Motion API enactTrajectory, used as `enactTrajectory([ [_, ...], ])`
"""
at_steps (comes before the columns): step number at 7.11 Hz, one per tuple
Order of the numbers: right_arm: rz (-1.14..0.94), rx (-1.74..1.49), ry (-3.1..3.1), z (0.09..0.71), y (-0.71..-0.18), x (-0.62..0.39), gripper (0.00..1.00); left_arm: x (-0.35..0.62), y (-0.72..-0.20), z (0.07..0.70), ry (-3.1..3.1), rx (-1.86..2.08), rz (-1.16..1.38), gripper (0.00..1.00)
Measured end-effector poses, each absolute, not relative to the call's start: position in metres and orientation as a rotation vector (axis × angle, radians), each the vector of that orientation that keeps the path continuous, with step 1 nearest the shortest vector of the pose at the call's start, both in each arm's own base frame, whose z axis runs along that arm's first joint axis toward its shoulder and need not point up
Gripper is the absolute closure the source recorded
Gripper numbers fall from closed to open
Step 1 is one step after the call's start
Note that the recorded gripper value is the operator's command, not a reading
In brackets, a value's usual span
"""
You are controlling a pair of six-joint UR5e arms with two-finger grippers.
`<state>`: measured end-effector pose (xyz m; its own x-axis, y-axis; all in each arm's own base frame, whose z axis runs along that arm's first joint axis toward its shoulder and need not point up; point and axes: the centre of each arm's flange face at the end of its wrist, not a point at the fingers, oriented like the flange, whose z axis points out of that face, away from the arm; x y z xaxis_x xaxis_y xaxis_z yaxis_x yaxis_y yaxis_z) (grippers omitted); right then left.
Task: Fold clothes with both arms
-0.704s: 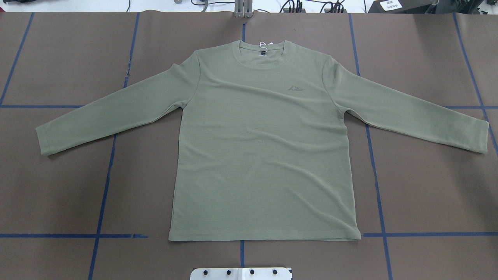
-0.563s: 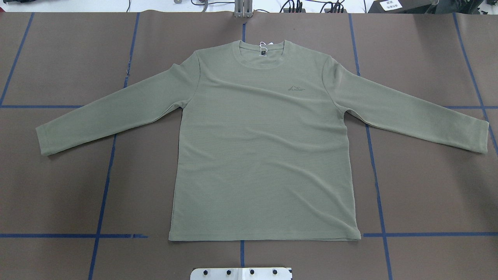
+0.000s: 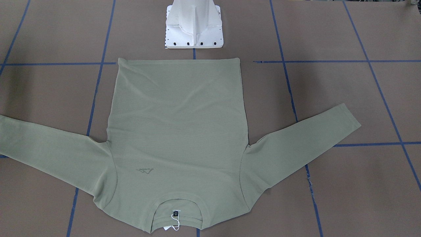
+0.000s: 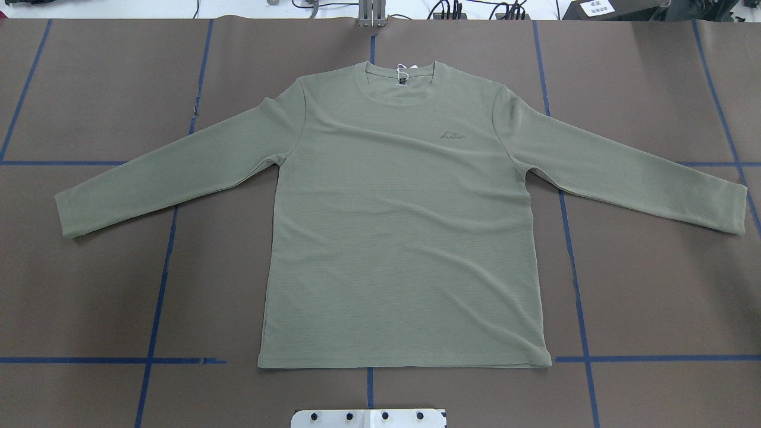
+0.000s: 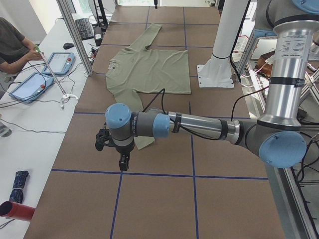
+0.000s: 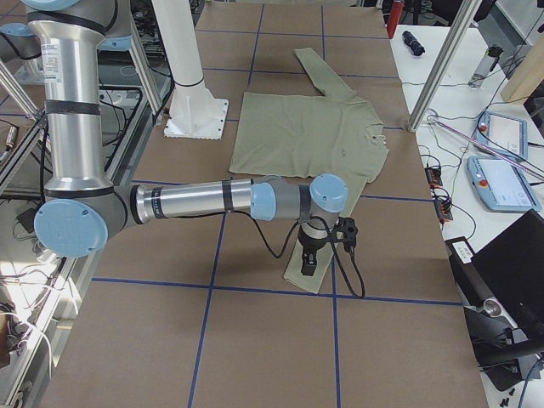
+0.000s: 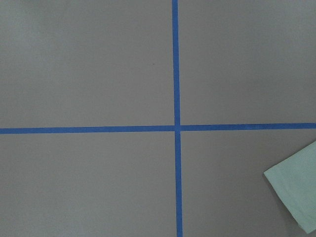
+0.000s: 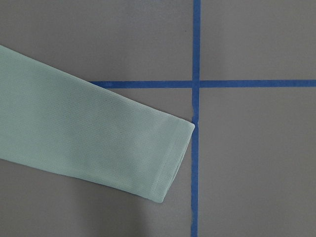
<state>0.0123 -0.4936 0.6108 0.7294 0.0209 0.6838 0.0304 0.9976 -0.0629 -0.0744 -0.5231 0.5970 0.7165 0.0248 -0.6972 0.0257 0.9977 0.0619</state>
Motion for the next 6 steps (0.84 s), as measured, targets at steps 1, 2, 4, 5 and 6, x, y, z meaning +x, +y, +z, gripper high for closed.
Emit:
enactTrajectory([
  [1, -0.011, -0.077, -0.754, 0.613, -0.493, 0.009, 0.00, -0.068, -0.524, 0.596, 0.774, 0.068, 0.011, 0.00],
  [2, -0.027, -0.086, -0.754, 0.614, -0.497, 0.000, 0.00, -0.063, -0.526, 0.594, 0.778, 0.077, 0.026, 0.00],
  [4, -0.095, -0.069, -0.765, 0.634, -0.514, -0.031, 0.00, -0.057, -0.531, 0.595, 0.787, 0.144, 0.065, 0.00],
  [5, -0.119, -0.022, -0.775, 0.663, -0.526, -0.046, 0.00, -0.054, -0.528, 0.599, 0.807, 0.193, 0.091, 0.00],
  [6, -0.088, 0.004, -0.784, 0.690, -0.540, -0.056, 0.00, -0.052, -0.523, 0.602, 0.825, 0.220, 0.106, 0.00],
])
